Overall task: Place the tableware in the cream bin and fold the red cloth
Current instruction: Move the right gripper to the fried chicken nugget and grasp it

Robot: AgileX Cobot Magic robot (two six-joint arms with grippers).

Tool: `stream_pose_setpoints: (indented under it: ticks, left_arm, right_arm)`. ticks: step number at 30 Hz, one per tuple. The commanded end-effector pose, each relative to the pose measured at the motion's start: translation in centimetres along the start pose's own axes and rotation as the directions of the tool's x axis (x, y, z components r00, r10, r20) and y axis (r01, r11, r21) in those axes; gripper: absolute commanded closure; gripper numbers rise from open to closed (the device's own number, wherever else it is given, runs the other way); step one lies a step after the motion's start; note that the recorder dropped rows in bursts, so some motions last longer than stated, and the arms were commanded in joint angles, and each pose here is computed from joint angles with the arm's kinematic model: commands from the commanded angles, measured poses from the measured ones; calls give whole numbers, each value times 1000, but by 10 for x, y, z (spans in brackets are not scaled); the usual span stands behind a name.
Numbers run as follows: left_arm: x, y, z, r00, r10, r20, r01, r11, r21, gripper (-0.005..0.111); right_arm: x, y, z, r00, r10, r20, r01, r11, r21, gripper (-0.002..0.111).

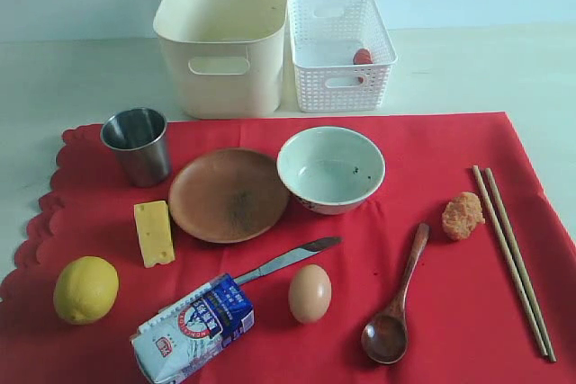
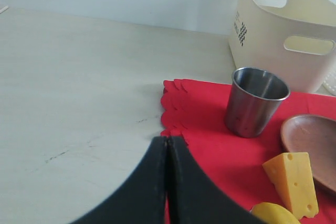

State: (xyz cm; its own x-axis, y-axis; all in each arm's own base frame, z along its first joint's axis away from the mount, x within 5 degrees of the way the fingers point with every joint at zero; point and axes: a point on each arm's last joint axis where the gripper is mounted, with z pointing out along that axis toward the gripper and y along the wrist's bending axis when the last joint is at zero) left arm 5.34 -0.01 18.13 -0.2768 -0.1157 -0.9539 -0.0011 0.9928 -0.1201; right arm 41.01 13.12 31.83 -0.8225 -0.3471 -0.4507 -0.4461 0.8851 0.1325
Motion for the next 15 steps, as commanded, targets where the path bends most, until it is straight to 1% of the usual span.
stream_pose_setpoints:
  ticks: [1, 5, 8, 12, 15]
  left_arm:
    - [0, 0, 0, 1000, -7, 7, 7, 1000, 3, 107]
    - [0, 0, 0, 1000, -7, 7, 7, 1000, 3, 107]
    - [0, 0, 0, 1000, -7, 7, 7, 1000, 3, 107]
    - [0, 0, 0, 1000, -5, 7, 5, 1000, 3, 107]
    - [0, 0, 0, 1000, -5, 7, 5, 1000, 3, 107]
  right_arm:
    - [16, 3, -11, 1000, -1, -14, 1, 1000, 23, 43]
    - [35, 5, -22, 1000, 2, -26, -1, 999, 43, 43]
    - [57, 10, -34, 1000, 8, -19, -7, 999, 47, 43]
    - [85, 14, -37, 999, 18, -49, -15, 999, 46, 43]
    - [106, 12, -30, 995, 27, -95, -20, 997, 71, 43]
